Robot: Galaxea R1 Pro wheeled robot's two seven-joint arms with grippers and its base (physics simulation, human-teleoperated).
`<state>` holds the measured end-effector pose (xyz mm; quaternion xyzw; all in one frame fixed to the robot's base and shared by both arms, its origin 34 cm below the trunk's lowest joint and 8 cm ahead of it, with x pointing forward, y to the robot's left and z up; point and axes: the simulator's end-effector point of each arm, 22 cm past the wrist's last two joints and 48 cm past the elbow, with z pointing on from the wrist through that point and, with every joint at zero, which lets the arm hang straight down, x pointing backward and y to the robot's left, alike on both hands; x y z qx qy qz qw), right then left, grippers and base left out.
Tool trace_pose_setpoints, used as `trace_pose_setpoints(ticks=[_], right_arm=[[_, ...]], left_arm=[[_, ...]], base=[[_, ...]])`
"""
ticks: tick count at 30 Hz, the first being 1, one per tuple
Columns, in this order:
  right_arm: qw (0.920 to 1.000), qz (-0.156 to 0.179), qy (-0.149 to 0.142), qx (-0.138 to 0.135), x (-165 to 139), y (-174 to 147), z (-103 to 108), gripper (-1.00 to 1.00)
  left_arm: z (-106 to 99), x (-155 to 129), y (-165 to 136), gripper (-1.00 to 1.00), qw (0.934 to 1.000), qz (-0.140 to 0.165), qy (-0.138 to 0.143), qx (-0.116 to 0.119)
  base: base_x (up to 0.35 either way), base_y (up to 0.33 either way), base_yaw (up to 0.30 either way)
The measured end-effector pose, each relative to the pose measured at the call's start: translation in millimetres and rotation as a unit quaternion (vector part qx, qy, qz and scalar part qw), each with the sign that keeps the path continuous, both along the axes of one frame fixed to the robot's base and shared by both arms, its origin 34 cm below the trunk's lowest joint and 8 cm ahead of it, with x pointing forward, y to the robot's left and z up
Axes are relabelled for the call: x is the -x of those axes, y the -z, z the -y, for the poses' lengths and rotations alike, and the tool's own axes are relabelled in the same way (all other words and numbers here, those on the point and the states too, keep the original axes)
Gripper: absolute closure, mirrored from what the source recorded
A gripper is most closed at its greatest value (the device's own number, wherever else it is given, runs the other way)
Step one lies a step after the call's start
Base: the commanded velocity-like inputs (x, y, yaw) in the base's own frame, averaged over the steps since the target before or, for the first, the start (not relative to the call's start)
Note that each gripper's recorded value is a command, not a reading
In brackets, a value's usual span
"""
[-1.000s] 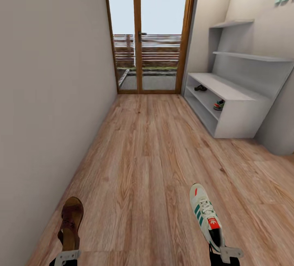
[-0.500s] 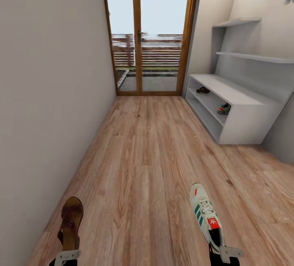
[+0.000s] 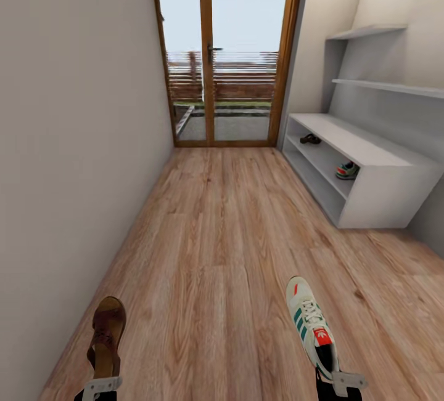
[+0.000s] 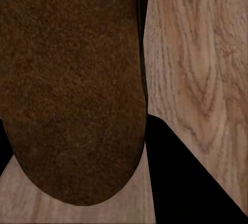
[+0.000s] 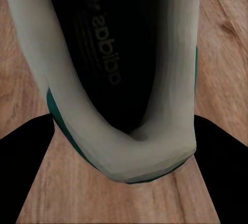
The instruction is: Pick up the two gym shoes and the two sandals from the corridor floor and place them onto the hallstand (shoe rack) in the corridor, making sure they are on the rack and not on the floor. Arrange them so the two gym shoes are next to each other and the two sandals are next to each other.
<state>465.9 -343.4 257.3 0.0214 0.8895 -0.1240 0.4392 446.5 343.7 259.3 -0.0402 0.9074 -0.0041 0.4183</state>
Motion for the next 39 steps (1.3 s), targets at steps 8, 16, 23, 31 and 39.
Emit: trace_pose_setpoints(ticks=[8, 16, 23, 31, 39], right_arm=[[1.0000, 0.000, 0.000, 0.000, 0.2, 0.0, 1.0, 1.00], [1.0000, 0.000, 0.001, 0.001, 0.3, 0.0, 1.3, 1.00], [1.0000, 0.000, 0.001, 0.001, 0.3, 0.0, 1.4, 1.00], [1.0000, 0.000, 0.001, 0.001, 0.3, 0.0, 1.4, 1.00], [1.0000, 0.000, 0.000, -0.001, -0.3, 0.1, -1.8, 1.00]], left_arm=[[0.0, 0.0, 0.0, 1.00, 1.0000, 0.000, 0.000, 0.000], [-0.1, 0.0, 0.0, 1.00, 1.0000, 0.000, 0.000, 0.000], [-0.8, 0.0, -0.1, 1.00, 1.0000, 0.000, -0.002, 0.000], [-0.7, 0.0, -0.1, 1.00, 1.0000, 0.000, -0.001, 0.000], [-0.6, 0.0, -0.1, 1.00, 1.0000, 0.000, -0.002, 0.000]], base=[[0.336, 0.000, 0.000], [0.336, 0.000, 0.000], [0.336, 0.000, 0.000], [0.336, 0.000, 0.000], [0.336, 0.000, 0.000]])
